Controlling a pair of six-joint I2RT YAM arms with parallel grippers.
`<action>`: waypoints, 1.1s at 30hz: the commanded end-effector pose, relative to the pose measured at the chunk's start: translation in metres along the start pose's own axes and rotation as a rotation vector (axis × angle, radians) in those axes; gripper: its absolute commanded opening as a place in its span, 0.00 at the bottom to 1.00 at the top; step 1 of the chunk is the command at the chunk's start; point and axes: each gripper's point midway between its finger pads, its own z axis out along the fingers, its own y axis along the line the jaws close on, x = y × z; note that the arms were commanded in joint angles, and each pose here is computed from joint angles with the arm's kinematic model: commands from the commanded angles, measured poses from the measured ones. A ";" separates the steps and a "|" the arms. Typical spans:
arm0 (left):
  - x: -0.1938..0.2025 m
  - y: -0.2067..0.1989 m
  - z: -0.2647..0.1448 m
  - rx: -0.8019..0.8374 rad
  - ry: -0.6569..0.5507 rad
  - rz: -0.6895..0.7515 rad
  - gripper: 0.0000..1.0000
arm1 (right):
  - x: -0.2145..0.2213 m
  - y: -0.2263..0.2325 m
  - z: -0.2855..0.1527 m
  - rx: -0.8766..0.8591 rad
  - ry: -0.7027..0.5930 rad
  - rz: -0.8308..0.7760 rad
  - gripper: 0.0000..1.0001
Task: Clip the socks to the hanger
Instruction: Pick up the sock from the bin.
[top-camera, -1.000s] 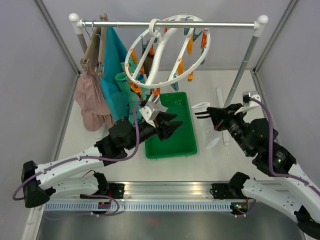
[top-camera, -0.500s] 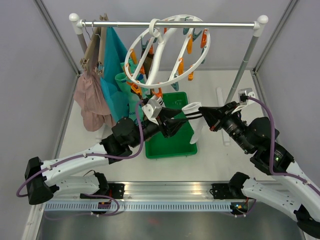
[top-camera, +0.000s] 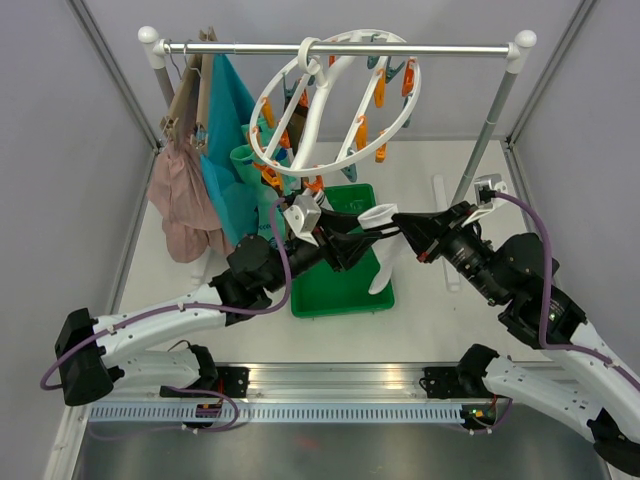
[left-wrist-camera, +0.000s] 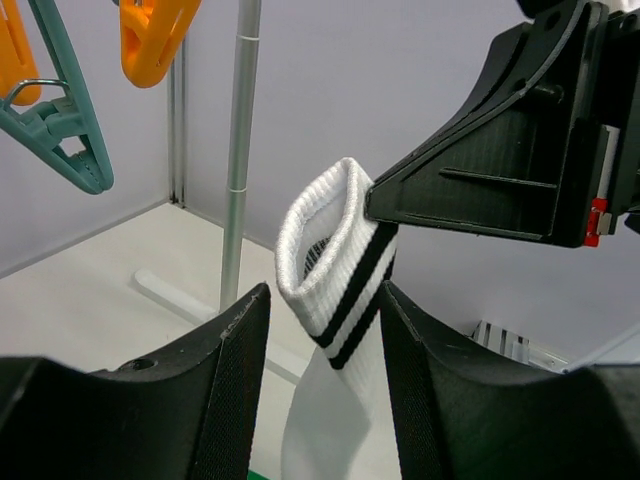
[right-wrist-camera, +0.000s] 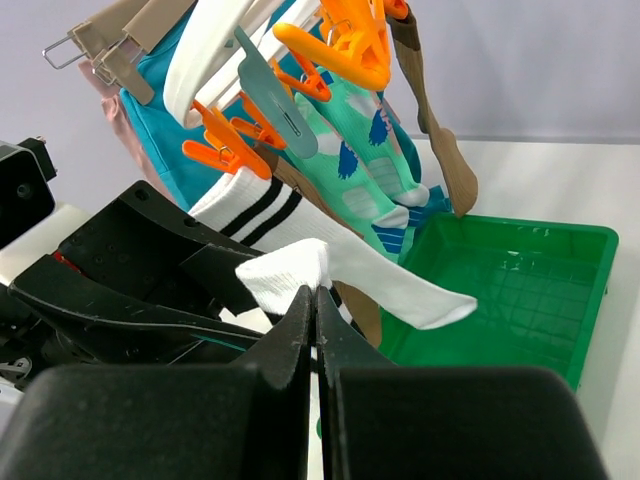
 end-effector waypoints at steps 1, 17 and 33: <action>-0.024 -0.013 -0.001 0.064 -0.096 -0.039 0.54 | -0.013 0.014 0.000 -0.054 -0.038 0.028 0.00; -0.023 -0.008 -0.004 0.054 -0.107 -0.048 0.34 | -0.005 0.018 0.011 -0.076 -0.023 0.043 0.00; -0.020 -0.001 -0.012 0.040 -0.080 0.025 0.02 | 0.007 -0.008 0.017 0.035 0.011 -0.061 0.47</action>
